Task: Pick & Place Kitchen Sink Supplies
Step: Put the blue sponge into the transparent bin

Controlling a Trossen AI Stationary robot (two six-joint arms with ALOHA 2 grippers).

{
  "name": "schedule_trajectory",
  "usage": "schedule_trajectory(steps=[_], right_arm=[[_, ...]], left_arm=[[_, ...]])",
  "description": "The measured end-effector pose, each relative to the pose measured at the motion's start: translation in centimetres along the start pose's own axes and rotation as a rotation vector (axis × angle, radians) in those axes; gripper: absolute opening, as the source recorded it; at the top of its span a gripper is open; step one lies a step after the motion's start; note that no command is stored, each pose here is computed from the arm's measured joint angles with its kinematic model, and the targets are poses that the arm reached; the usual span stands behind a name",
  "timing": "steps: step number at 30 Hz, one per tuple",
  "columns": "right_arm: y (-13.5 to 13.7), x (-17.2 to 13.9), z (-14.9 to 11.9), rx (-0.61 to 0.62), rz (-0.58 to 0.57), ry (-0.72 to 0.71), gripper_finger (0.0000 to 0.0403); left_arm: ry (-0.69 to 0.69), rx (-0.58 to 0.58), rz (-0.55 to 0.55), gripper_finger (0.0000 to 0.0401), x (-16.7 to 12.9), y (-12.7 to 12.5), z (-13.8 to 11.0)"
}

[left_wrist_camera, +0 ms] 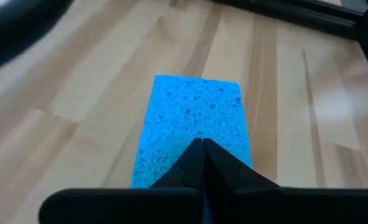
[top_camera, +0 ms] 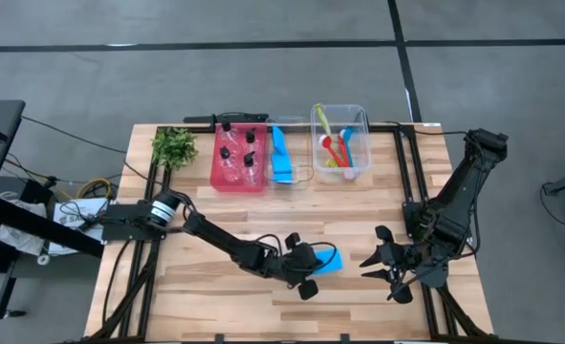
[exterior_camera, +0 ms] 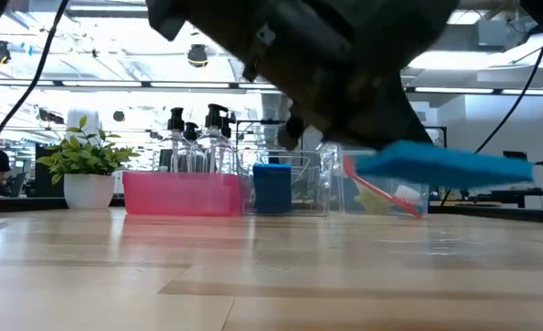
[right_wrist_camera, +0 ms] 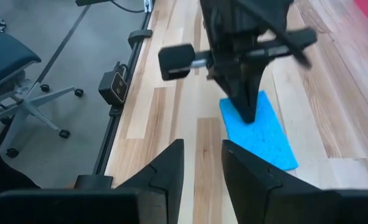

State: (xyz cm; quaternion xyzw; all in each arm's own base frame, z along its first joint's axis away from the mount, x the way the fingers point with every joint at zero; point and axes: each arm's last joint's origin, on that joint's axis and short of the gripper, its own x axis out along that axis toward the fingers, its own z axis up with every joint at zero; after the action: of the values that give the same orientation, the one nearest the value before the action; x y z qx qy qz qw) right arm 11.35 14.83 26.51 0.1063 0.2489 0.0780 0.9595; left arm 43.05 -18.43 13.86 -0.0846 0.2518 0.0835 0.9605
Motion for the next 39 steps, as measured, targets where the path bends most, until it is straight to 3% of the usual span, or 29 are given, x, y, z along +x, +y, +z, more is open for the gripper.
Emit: schedule_trajectory(steps=[7,19,29,35,39], right_arm=[[0.0,0.0,0.0,-0.002,-0.002,0.002,0.0102],[0.0,0.0,0.0,-0.002,-0.002,0.002,0.0102],[0.0,0.0,0.0,-0.001,0.000,0.000,0.0102],[0.0,0.0,0.0,-0.001,-0.001,0.001,0.0102],[0.0,0.0,0.0,-0.001,-0.001,0.001,0.0102]], left_arm=[[-0.056,0.004,0.032,0.0002,-1.6,0.0,2.2],[-0.079,-0.002,0.061,0.0002,-2.0,0.1,2.7],[-0.123,-0.025,0.131,0.0002,-4.7,1.5,6.3],[-0.020,-0.022,0.000,0.0011,-4.3,2.9,6.9],[0.055,-0.008,-0.080,0.0048,-2.8,3.2,5.8]])
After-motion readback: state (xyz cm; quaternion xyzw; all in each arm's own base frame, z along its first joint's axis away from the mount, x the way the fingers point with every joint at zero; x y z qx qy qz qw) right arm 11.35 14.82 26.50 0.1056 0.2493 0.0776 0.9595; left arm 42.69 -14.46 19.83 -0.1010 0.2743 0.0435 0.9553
